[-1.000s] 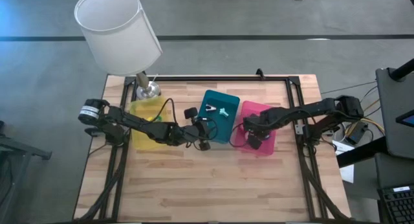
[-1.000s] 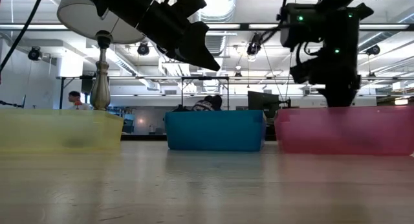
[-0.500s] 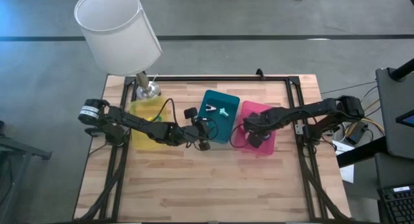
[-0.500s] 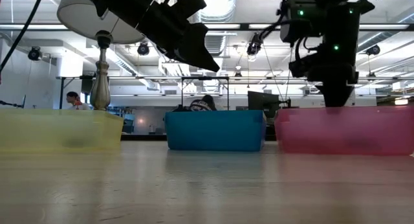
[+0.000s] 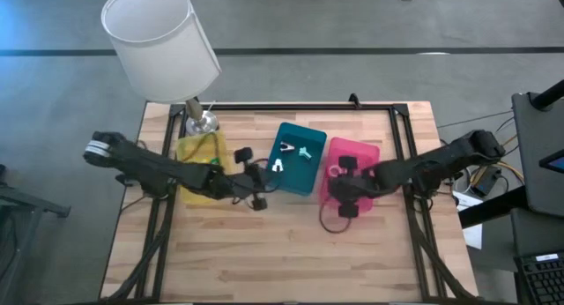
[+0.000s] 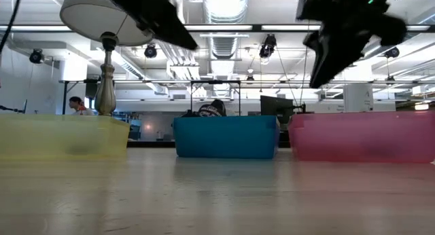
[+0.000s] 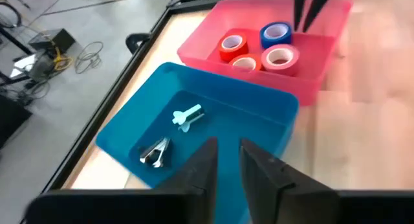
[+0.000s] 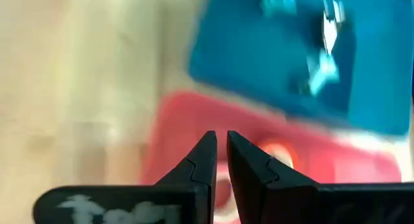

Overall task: Pick and place Stapler, Stapler remover, tape
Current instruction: Return to Home Position

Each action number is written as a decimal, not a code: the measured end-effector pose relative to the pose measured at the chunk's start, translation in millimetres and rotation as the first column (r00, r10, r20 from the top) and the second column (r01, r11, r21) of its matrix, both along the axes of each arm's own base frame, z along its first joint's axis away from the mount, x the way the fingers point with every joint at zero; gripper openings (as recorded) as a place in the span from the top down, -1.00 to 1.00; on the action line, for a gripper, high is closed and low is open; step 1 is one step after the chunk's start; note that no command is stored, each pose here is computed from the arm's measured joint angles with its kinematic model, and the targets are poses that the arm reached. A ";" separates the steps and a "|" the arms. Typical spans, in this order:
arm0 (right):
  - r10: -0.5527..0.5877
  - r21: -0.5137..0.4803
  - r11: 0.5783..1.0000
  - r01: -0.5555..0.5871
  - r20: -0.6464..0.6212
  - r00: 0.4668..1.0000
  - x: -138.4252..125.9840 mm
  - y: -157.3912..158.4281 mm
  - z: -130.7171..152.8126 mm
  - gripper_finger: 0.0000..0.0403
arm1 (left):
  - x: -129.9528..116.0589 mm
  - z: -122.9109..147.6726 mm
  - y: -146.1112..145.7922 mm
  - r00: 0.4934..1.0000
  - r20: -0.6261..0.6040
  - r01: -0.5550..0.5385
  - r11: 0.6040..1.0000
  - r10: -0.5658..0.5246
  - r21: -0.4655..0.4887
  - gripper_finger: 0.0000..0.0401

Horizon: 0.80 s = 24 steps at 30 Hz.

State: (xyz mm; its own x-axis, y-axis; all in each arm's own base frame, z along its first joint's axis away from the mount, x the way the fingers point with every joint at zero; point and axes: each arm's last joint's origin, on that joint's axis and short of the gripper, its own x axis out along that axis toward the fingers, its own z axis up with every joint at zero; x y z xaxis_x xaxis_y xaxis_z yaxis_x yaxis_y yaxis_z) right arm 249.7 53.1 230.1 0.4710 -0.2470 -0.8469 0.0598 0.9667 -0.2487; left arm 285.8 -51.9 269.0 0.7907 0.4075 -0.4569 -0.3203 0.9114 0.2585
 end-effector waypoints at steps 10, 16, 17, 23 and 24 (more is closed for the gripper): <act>0.352 0.105 0.903 -0.417 0.376 0.857 -42.0 8.8 4.9 0.84 | -78.1 8.3 6.1 0.988 0.149 0.054 0.997 -0.045 -0.058 0.97; 0.232 0.092 0.940 -0.329 0.534 0.813 -80.6 -12.1 -1.2 0.84 | -112.5 -24.1 17.7 0.962 0.264 0.072 0.997 -0.062 -0.027 0.93; 0.208 0.101 0.943 -0.316 0.562 0.800 -86.6 -15.2 -2.1 0.84 | -118.3 -29.3 19.6 0.956 0.286 0.077 0.997 -0.069 -0.016 0.93; 0.126 0.088 0.959 -0.268 0.718 0.685 -115.4 -30.8 -8.8 0.84 | -145.7 -50.3 27.7 0.887 0.448 0.123 0.992 -0.110 0.000 0.98; 0.113 0.085 0.963 -0.257 0.736 0.667 -119.1 -33.1 -10.8 0.84 | -149.5 -52.0 28.9 0.870 0.480 0.133 0.991 -0.114 -0.004 0.98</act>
